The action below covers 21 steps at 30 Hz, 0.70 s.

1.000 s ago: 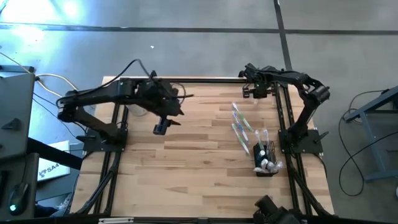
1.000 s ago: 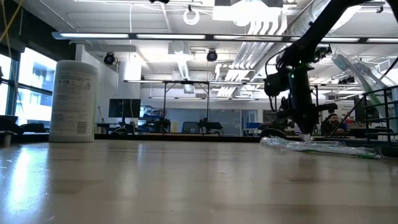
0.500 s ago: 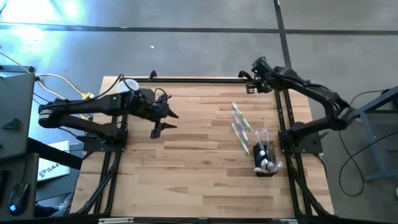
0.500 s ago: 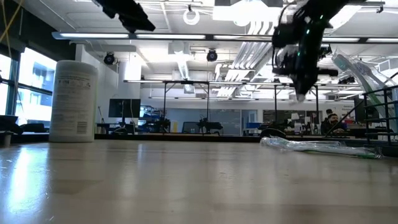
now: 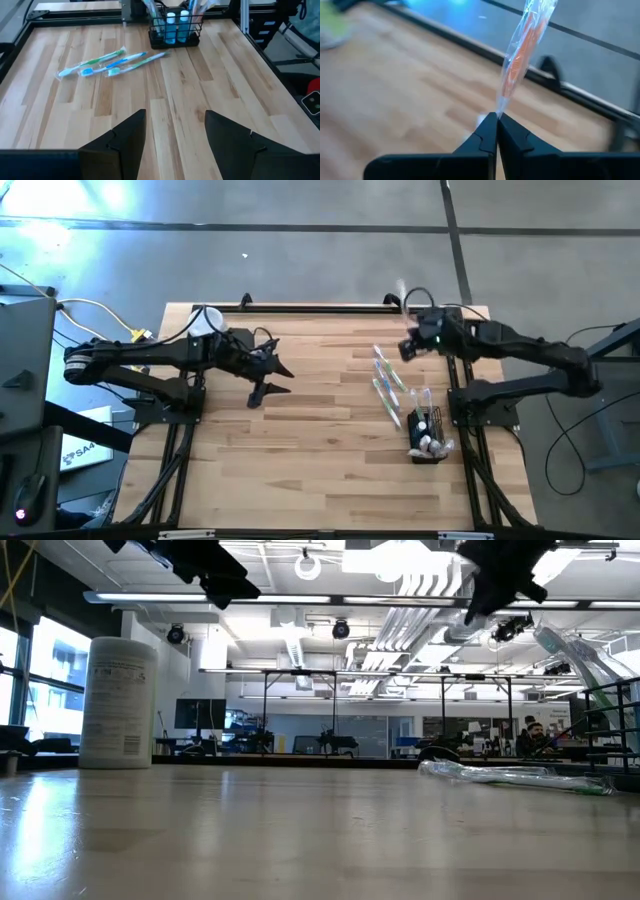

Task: Pick & Place toothbrushing station
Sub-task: Put the orange toothbrush into the black mesh organizer

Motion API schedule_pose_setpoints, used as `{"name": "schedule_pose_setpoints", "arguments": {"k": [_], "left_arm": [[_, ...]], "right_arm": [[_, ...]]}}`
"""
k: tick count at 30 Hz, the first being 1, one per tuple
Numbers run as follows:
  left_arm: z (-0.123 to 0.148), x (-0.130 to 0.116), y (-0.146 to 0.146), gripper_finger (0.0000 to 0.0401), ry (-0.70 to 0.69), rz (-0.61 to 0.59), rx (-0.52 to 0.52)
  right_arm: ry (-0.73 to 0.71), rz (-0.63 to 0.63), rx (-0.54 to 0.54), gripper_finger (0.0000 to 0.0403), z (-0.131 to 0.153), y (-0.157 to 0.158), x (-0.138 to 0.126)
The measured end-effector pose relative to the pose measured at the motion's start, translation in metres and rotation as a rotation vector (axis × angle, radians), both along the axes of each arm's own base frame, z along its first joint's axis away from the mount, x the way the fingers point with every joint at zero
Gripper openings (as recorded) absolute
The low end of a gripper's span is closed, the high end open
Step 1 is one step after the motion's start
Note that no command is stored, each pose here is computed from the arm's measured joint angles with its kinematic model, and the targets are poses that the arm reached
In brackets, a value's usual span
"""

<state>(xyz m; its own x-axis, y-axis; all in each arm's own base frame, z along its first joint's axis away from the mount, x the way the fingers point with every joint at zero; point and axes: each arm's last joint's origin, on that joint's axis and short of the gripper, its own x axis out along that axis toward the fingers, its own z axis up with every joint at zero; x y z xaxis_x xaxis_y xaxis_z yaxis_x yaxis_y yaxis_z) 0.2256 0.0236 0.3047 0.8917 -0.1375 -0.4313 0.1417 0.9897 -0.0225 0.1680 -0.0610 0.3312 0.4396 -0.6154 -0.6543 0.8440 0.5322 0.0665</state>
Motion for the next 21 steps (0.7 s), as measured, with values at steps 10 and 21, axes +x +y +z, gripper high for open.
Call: {"name": "schedule_pose_setpoints", "arguments": {"k": [10, 21], "left_arm": [[-0.009, 0.009, 0.001, 0.0199, 0.045, 0.002, -0.018], [-0.018, 0.027, -0.020, 0.0178, 0.002, -0.106, 0.411]], "right_arm": [[-0.147, 0.318, 0.077, 0.0002, -0.003, 0.077, 0.036], [-0.182, 0.396, 0.324, 0.0002, -0.038, 0.133, 0.081]]}}
